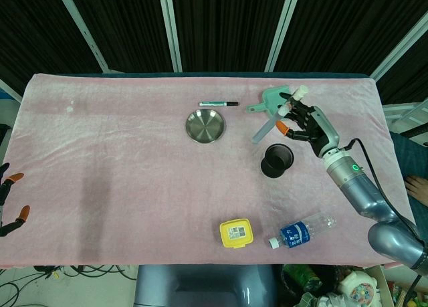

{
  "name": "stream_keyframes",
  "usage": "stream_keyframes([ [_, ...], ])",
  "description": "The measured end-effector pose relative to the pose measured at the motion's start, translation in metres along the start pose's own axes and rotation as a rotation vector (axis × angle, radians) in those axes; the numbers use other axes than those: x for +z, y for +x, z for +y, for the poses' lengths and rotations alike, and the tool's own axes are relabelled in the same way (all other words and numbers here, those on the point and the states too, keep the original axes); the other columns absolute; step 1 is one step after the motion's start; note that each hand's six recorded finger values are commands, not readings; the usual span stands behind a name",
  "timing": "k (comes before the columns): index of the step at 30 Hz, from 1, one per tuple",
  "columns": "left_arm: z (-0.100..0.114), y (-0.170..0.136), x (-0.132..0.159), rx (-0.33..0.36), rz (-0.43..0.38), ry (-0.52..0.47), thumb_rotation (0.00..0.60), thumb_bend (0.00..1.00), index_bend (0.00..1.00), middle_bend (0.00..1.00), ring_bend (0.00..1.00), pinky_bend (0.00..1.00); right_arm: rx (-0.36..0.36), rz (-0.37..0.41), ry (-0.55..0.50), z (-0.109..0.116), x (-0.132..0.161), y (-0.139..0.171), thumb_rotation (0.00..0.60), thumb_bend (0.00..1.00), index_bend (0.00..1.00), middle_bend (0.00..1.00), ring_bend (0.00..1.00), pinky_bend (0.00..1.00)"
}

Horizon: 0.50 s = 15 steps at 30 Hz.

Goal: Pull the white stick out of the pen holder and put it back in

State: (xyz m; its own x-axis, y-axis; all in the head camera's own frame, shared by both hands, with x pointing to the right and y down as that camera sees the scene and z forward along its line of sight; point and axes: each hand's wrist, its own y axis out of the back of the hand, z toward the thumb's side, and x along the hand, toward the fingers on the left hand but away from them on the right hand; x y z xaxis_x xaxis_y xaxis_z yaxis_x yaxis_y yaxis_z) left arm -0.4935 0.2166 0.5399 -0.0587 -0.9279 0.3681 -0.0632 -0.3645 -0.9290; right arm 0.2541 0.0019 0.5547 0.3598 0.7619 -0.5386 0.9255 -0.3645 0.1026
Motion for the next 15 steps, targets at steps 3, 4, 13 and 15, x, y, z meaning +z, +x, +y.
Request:
stream_keyframes([
  [3,0.000,0.000,0.000,0.001,0.000,0.001,0.600,0.34,0.19,0.02,0.01,0.00,0.015,0.003,-0.004,0.002,-0.002,0.003,0.600,0.32,0.60,0.09,0.16,0.16],
  [4,0.000,0.000,0.001,0.001,0.001,0.001,0.600,0.34,0.19,0.02,0.01,0.00,0.023,-0.002,0.019,0.002,-0.004,0.003,0.600,0.32,0.60,0.09,0.16,0.16],
  [13,0.000,-0.003,0.000,0.004,0.004,0.002,0.600,0.34,0.19,0.02,0.01,0.00,0.061,-0.066,0.355,0.008,-0.030,0.002,0.600,0.32,0.61,0.09,0.16,0.16],
  [15,0.000,-0.003,0.000,0.005,0.005,0.001,0.600,0.34,0.19,0.02,0.01,0.00,0.058,-0.067,0.418,0.011,-0.032,0.001,0.600,0.32,0.61,0.09,0.16,0.16],
])
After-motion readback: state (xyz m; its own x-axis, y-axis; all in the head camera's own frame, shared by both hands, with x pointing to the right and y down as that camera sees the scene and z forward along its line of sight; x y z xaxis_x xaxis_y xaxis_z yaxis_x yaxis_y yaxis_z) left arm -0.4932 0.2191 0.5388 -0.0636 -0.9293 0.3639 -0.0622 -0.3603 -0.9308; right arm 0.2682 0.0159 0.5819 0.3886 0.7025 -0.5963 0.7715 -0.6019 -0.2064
